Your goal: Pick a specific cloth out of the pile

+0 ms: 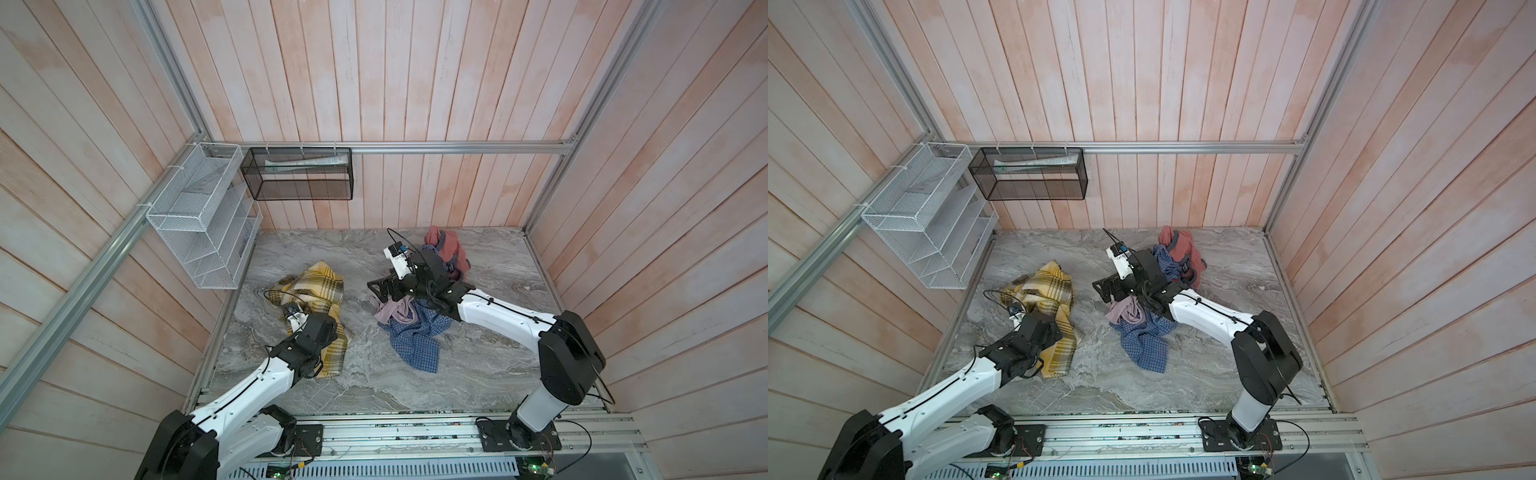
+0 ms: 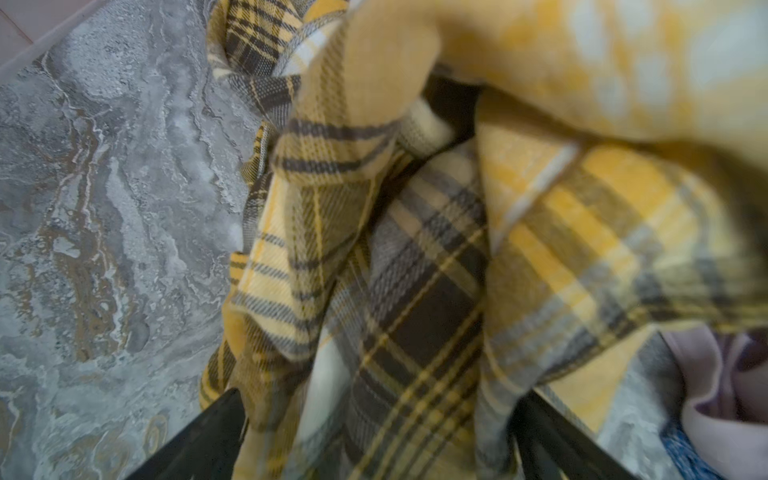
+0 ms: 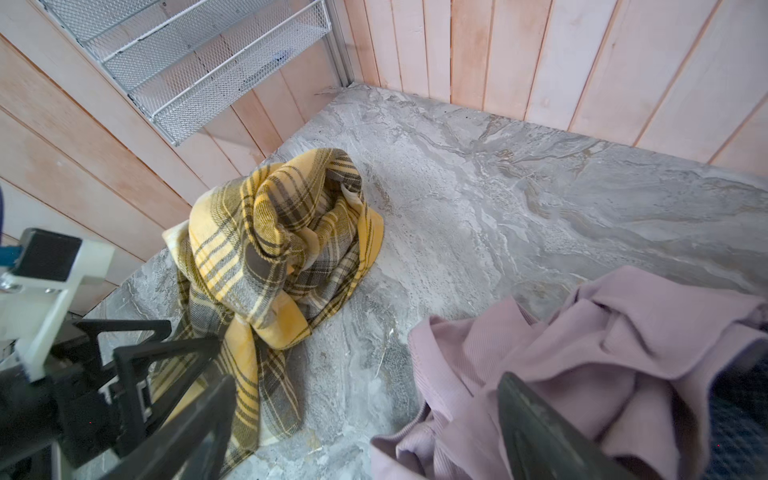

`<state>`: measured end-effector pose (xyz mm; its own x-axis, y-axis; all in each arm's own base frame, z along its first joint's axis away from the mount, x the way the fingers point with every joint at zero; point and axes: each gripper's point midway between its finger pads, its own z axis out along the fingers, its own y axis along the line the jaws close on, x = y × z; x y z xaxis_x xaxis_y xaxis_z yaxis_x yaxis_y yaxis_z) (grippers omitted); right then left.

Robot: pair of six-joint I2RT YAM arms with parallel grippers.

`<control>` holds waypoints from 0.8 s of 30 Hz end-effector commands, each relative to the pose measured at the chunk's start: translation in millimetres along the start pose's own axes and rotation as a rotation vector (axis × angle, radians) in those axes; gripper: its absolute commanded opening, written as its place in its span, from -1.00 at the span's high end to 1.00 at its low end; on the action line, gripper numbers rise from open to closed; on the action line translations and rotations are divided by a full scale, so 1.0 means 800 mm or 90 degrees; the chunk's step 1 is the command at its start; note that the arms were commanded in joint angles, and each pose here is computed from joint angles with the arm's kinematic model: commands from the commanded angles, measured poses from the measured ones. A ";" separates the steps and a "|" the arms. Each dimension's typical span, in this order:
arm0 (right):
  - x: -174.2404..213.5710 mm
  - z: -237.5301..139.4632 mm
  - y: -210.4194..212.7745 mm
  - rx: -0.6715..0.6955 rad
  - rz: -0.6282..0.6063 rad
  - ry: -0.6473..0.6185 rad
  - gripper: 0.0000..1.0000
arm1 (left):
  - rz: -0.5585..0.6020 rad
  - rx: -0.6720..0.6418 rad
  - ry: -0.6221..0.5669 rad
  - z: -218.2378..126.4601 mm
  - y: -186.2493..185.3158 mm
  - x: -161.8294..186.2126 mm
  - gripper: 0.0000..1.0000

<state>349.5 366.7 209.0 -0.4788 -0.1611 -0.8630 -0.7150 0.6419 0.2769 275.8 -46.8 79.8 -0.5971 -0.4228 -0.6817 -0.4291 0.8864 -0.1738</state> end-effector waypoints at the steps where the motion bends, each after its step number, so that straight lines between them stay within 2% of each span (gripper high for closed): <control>1: -0.029 -0.023 -0.002 -0.001 -0.009 -0.056 -0.96 | 0.006 0.065 -0.001 0.014 -0.026 -0.021 -0.94; 4: -0.034 -0.039 -0.015 0.023 -0.013 -0.066 -0.96 | 0.009 0.064 0.002 0.030 -0.022 -0.031 -0.89; 9: -0.038 -0.074 -0.047 0.079 -0.017 -0.086 -0.96 | 0.066 0.066 0.017 0.051 -0.028 -0.034 -0.87; 15: -0.037 -0.119 -0.090 0.150 -0.005 -0.106 -0.96 | 0.082 0.073 0.075 0.088 -0.035 -0.018 -0.57; 19: -0.034 -0.156 -0.123 0.229 -0.015 -0.117 -0.95 | 0.055 0.031 0.088 0.107 -0.021 -0.023 -0.56; 24: -0.023 -0.213 -0.164 0.323 -0.020 -0.157 -0.96 | 0.042 0.044 0.059 0.111 -0.026 -0.049 -0.62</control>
<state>365.1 186.4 259.7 -0.3212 -0.0257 -0.9467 -0.4393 0.8896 0.1249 356.9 -32.8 39.2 -0.6974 -0.3801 -0.6076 -0.3543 0.9198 -0.1687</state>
